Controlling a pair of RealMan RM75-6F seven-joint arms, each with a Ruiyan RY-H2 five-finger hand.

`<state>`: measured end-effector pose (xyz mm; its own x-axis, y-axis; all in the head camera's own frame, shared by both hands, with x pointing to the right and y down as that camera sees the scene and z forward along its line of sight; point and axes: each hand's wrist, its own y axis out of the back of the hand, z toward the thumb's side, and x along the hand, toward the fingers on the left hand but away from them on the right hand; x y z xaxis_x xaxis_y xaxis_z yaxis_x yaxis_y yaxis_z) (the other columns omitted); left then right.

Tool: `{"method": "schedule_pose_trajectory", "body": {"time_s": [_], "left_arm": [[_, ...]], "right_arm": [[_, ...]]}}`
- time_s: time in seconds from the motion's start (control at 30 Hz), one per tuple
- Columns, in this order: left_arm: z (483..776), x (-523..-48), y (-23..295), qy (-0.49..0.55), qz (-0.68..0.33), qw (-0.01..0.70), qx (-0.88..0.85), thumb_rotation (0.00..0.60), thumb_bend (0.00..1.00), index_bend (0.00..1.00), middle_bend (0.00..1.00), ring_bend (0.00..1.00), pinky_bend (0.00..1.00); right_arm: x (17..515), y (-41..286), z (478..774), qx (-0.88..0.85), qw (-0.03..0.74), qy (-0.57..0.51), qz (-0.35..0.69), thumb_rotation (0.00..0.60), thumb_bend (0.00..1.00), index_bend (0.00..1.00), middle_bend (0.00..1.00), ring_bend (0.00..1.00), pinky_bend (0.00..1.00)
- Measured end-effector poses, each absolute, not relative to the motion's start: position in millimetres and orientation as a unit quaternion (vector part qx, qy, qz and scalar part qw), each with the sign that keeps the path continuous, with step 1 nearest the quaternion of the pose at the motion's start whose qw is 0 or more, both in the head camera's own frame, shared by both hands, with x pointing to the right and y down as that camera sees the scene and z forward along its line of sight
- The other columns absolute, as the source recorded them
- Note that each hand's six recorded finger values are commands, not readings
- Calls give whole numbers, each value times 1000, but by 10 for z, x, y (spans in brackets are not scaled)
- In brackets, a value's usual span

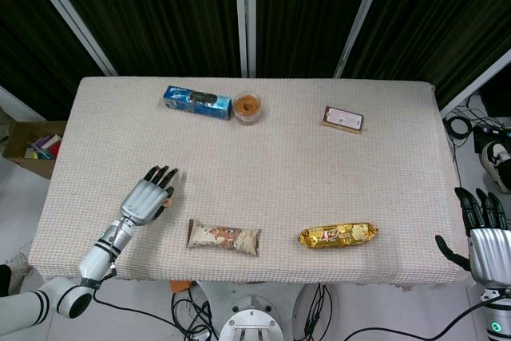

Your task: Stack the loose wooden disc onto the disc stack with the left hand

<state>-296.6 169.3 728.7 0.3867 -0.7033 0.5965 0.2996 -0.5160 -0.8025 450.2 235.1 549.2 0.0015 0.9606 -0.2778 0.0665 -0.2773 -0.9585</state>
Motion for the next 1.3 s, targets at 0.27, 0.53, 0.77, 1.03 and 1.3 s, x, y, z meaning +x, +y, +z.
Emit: {"method": "schedule_pose_trajectory", "body": {"time_s": [0.27,0.53,0.77,1.03,1.3], "left_arm": [[7312,-2945,1697,141,-536,466,-690,600,356,508,45,26,114],[7138,-2939,1555,180,-524,453,-698,600,359,520,45,26,115],[6879,-3061,1140,247,-527,433,-689,600,358,508,45,26,114],[7009,-3209,841,268,-565,367,-689,600,359,494,45,26,115],[7151,-3196,839,257,-579,354,-688,600,358,488,45,26,114]], "right_arm": [[4511,2355,5482,-578,408,-446,549,600,176,9,124,0,82],[4501,2339,5468,-577,412,-446,546,600,176,9,124,0,82],[4506,2323,5480,-579,411,-445,546,600,176,9,124,0,82],[4533,2316,5498,-580,407,-447,546,600,176,9,124,0,82],[4552,2309,5509,-579,406,-447,549,600,176,9,124,0,82]]}}
